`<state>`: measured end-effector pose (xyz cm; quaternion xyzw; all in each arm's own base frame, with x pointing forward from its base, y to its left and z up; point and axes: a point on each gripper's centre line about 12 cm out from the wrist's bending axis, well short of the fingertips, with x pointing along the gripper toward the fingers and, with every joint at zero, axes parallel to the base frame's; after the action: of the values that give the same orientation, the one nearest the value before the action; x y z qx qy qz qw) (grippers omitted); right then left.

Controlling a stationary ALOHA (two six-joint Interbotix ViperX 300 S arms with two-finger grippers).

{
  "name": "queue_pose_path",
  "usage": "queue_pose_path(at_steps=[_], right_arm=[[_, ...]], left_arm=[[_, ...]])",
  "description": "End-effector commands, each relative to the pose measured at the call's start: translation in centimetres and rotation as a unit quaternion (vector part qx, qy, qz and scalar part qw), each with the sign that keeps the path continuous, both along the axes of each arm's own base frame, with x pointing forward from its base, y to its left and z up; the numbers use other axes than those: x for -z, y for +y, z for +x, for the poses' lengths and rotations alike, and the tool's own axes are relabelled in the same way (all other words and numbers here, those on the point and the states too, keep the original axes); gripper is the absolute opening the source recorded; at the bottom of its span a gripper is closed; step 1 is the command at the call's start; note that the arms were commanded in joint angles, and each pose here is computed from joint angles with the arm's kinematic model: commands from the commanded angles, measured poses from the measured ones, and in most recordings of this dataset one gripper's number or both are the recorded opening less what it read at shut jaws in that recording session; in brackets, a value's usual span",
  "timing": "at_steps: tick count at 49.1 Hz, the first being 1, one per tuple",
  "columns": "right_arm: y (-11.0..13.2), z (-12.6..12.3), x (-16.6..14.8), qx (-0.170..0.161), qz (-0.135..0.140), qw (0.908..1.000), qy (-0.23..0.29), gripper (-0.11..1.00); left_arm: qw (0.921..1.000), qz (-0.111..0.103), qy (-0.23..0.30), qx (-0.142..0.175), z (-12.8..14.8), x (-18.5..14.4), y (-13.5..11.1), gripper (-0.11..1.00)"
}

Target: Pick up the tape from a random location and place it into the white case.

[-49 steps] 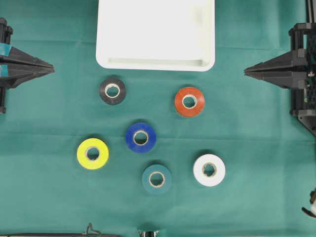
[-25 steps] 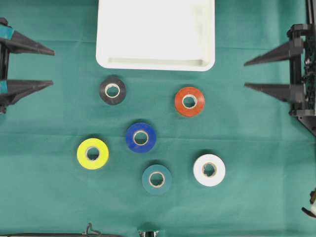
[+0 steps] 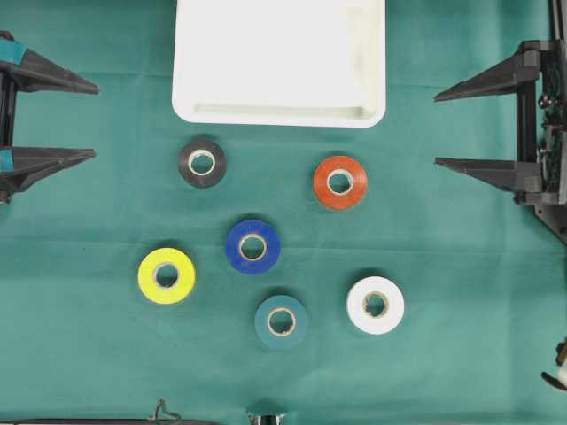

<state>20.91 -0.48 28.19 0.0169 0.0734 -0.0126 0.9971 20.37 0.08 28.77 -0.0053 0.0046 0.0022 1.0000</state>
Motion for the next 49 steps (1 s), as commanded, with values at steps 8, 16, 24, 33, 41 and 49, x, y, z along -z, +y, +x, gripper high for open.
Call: queue_pose_path(at_steps=[8,16,24,33,41,49], right_arm=[[0.0,0.2,-1.1,0.001,0.0,0.9999,-0.015,0.92],[0.0,0.2,-1.0,0.001,0.0,1.0,-0.009,0.92],[0.0,0.2,-1.0,0.001,-0.001,1.0,-0.008,0.92],[0.0,0.2,-0.9,0.001,-0.001,1.0,-0.002,0.92],[0.0,0.2,-0.9,0.001,-0.002,1.0,-0.002,0.92],[0.0,0.2,-0.9,0.001,-0.002,1.0,-0.002,0.92]], left_arm=[[0.9996,-0.001,0.001,0.03,0.2,-0.6,-1.2,0.99],[0.9976,0.0,0.01,0.069,0.0,-0.4,-2.8,0.99],[0.9952,0.0,0.016,0.097,-0.2,-0.3,-4.0,0.99],[0.9931,0.001,0.014,0.116,-0.4,-0.4,-4.7,0.99],[0.993,0.001,0.017,0.117,-0.3,-0.3,-4.8,0.99],[0.9931,-0.001,0.012,0.117,0.2,-0.4,-4.9,0.99]])
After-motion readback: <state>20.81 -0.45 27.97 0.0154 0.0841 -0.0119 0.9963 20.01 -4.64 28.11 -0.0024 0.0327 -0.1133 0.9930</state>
